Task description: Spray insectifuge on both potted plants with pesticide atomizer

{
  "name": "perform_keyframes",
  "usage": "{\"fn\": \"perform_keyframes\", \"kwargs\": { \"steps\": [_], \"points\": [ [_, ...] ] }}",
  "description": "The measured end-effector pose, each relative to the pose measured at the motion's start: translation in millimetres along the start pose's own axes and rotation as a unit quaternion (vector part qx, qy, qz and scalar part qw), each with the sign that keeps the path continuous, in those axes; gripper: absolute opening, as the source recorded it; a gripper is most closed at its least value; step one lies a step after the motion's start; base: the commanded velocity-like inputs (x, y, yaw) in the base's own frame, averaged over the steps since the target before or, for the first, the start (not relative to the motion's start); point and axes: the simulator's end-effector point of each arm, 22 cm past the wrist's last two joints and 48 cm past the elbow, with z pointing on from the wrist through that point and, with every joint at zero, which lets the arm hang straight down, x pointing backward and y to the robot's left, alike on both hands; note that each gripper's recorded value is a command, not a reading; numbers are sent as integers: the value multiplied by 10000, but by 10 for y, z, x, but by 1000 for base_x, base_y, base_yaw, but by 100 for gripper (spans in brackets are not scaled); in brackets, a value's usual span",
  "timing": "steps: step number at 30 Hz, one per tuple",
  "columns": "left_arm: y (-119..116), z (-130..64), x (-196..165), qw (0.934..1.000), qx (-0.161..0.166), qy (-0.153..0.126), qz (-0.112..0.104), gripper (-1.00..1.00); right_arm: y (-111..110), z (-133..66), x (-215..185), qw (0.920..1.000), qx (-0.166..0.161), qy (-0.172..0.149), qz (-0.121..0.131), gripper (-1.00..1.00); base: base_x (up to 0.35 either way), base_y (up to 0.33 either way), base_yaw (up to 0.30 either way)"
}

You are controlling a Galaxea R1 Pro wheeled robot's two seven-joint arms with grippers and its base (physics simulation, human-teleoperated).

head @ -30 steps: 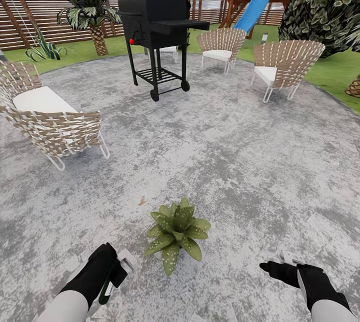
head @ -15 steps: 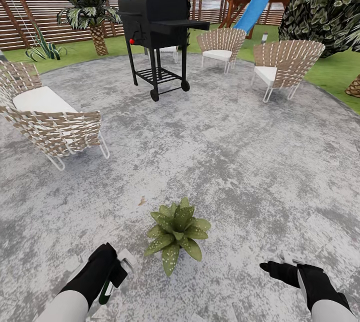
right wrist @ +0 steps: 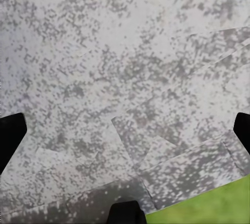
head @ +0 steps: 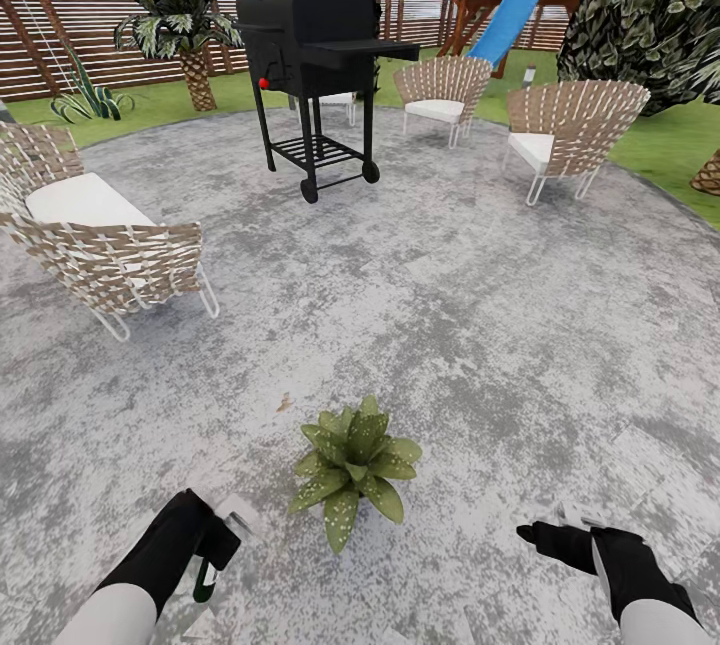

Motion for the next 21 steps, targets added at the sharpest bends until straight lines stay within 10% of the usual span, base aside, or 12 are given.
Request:
{"fn": "perform_keyframes", "kwargs": {
  "steps": [8,21],
  "points": [
    [52,8,80,9987,100,-70,-491,-100,163,21,-50,9983,-32,73,-574,100,0,0,-7],
    [74,-42,40,9983,82,-152,-557,-100,190,-20,-115,9979,-39,10,-645,100,0,0,0]
  ]
}}
